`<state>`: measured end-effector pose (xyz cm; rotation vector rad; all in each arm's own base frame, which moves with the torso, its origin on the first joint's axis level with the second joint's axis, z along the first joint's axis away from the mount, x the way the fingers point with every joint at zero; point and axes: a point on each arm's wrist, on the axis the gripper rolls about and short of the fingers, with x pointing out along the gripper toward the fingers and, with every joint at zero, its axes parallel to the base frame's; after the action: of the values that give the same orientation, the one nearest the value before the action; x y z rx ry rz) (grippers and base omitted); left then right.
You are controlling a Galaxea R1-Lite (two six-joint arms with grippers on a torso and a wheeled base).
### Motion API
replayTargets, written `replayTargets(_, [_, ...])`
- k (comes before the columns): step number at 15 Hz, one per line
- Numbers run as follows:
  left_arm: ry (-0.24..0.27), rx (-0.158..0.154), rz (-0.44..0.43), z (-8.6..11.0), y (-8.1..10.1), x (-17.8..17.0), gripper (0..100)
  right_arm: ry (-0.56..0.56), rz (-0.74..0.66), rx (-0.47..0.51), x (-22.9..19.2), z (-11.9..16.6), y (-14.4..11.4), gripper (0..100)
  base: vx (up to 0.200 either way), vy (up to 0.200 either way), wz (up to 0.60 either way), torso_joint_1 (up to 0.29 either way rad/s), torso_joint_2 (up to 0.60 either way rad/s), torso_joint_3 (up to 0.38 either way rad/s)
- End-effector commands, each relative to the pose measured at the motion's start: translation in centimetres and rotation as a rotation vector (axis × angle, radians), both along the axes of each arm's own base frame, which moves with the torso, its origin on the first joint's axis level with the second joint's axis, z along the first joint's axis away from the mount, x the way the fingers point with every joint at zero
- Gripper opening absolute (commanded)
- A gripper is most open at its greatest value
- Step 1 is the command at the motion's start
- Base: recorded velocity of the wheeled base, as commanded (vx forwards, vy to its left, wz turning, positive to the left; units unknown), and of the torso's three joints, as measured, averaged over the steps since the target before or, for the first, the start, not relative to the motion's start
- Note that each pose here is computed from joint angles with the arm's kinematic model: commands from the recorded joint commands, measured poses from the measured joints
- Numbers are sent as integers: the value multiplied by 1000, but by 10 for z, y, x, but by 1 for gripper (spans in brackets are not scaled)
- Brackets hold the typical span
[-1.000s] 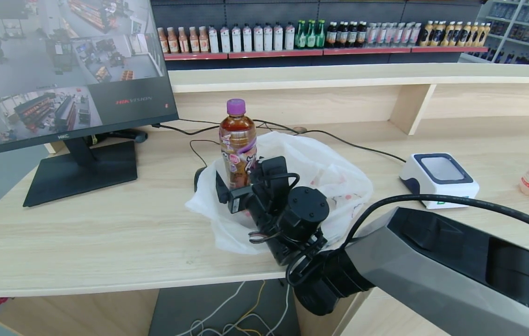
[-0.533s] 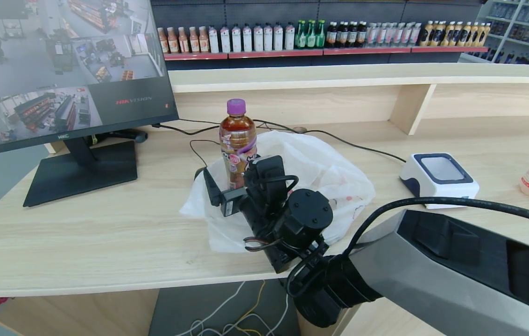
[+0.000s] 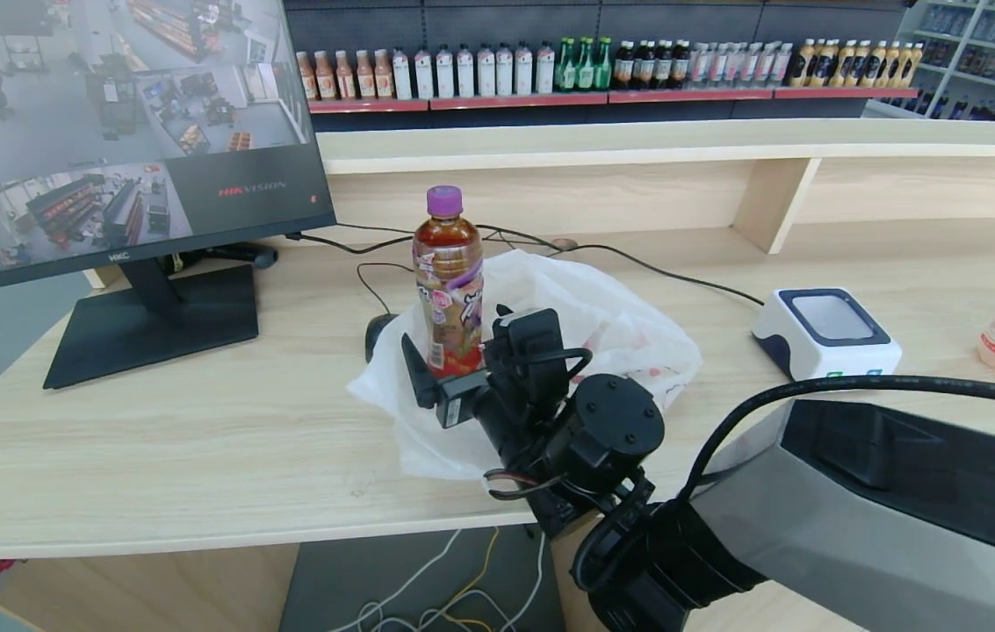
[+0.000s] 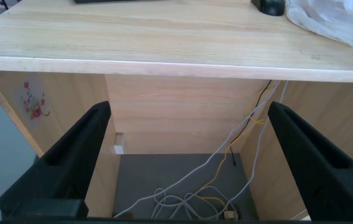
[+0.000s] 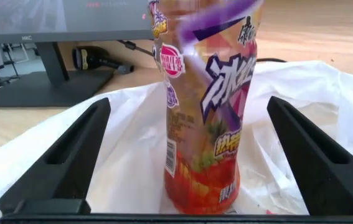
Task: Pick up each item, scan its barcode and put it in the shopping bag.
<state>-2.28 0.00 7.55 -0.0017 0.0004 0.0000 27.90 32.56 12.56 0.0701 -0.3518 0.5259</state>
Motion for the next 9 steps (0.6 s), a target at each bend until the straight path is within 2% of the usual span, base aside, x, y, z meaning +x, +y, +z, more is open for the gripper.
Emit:
replayTargets(1, [0,0,0,0,0,0,100,-3,6,-3,-14,15,-12,100,0,0,0,0,0,0])
replayTargets(4, [0,0,0,0,0,0,100,17,27,-32,-42,28,-33,100,0,0,0,0,0,0])
replayTargets(9, [0,-1,0,0,0,0,100,62,96,-96,-112,43,-91,100,0,0,0,0,0,0])
